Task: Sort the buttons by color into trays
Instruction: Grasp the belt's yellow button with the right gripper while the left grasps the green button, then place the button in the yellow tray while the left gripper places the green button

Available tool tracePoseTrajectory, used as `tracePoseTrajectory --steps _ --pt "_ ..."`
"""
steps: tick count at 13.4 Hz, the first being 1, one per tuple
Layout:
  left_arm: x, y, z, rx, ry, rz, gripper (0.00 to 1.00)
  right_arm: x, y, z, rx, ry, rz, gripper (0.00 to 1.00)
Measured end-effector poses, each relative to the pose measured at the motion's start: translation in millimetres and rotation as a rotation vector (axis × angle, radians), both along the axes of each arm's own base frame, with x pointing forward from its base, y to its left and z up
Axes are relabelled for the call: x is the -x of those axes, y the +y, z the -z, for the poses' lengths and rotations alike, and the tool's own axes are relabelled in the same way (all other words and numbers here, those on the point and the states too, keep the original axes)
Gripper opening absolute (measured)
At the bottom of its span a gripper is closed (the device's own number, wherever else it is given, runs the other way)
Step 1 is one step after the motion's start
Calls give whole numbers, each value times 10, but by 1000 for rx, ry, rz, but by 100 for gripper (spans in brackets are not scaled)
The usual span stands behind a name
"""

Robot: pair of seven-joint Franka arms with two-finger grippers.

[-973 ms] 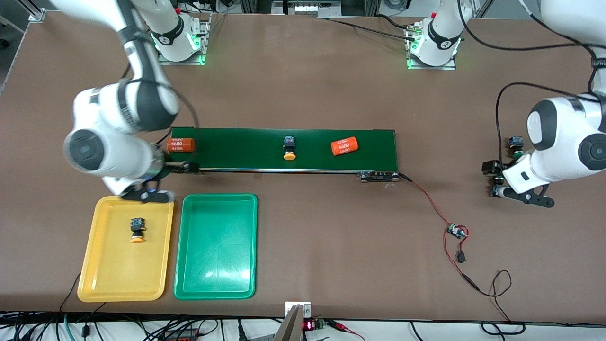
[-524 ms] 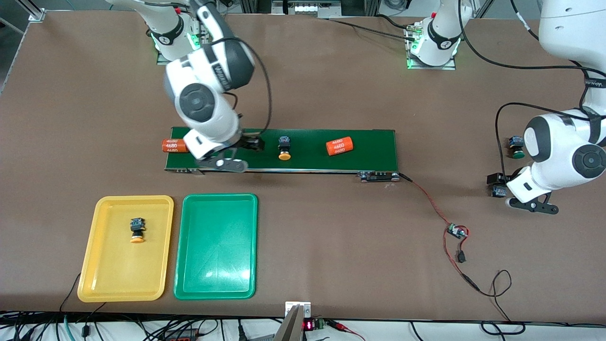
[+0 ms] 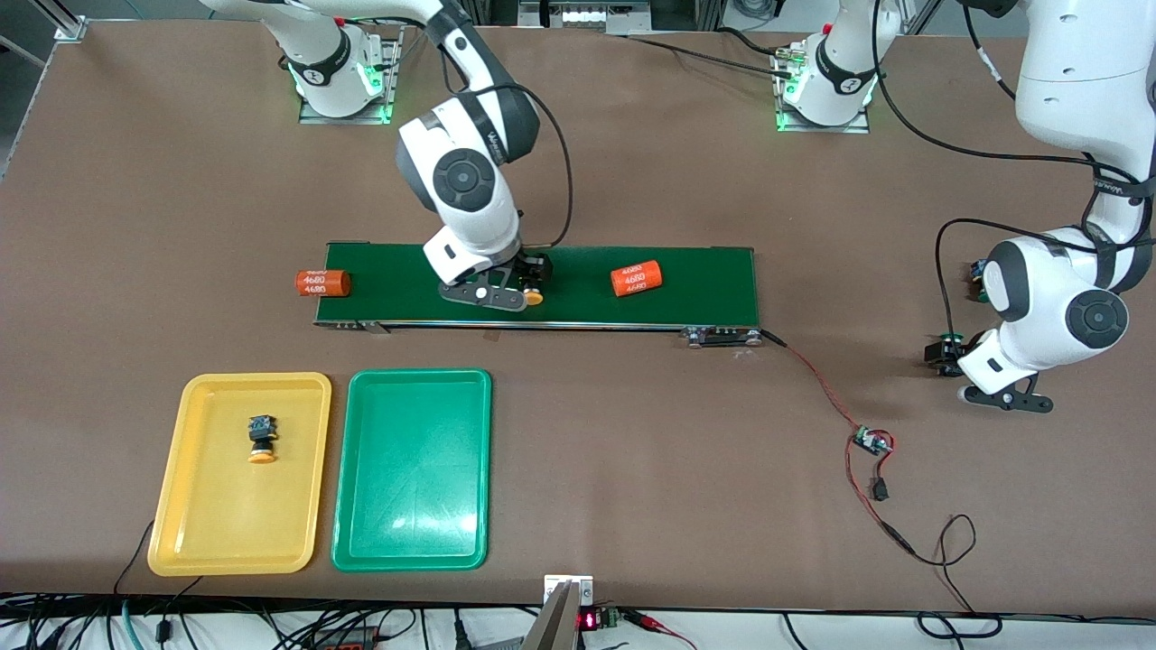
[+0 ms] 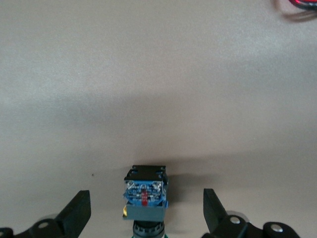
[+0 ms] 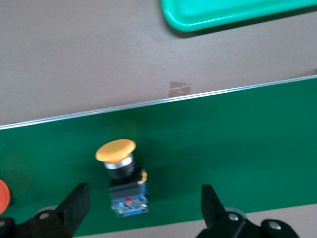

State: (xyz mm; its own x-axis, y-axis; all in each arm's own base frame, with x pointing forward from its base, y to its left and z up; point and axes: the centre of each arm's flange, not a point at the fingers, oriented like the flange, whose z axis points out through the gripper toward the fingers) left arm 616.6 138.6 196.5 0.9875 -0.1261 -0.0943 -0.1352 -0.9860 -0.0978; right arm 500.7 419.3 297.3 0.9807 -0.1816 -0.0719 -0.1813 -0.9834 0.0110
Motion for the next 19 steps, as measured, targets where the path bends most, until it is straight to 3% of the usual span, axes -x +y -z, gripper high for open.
tracePoseTrajectory --steps 5,7,8,9,10,11,12,13,15,19 --pt "29 16 100 11 -10 -22 98 31 92 348 15 -13 14 100" --pt "43 18 171 10 -6 -21 94 0 74 490 19 -22 19 77" --pt "54 21 207 10 -1 -22 86 -10 63 533 22 -22 21 65" --pt "65 22 232 10 4 -22 81 -26 44 554 24 -23 24 65" --pt "70 23 241 10 5 -22 79 -50 17 556 25 -24 30 59" --pt "70 23 242 10 6 -22 67 -92 -13 531 21 -30 37 48" --pt "71 23 242 10 6 -22 57 -160 -53 459 12 -43 48 37" --pt "71 21 241 10 6 -22 44 -270 -122 318 -4 -63 67 33" --pt "84 -4 236 16 26 -22 41 -581 -390 -102 -49 -112 126 34" --pt "77 -404 -135 80 160 -15 41 -1246 -1306 -627 -83 -191 223 33"
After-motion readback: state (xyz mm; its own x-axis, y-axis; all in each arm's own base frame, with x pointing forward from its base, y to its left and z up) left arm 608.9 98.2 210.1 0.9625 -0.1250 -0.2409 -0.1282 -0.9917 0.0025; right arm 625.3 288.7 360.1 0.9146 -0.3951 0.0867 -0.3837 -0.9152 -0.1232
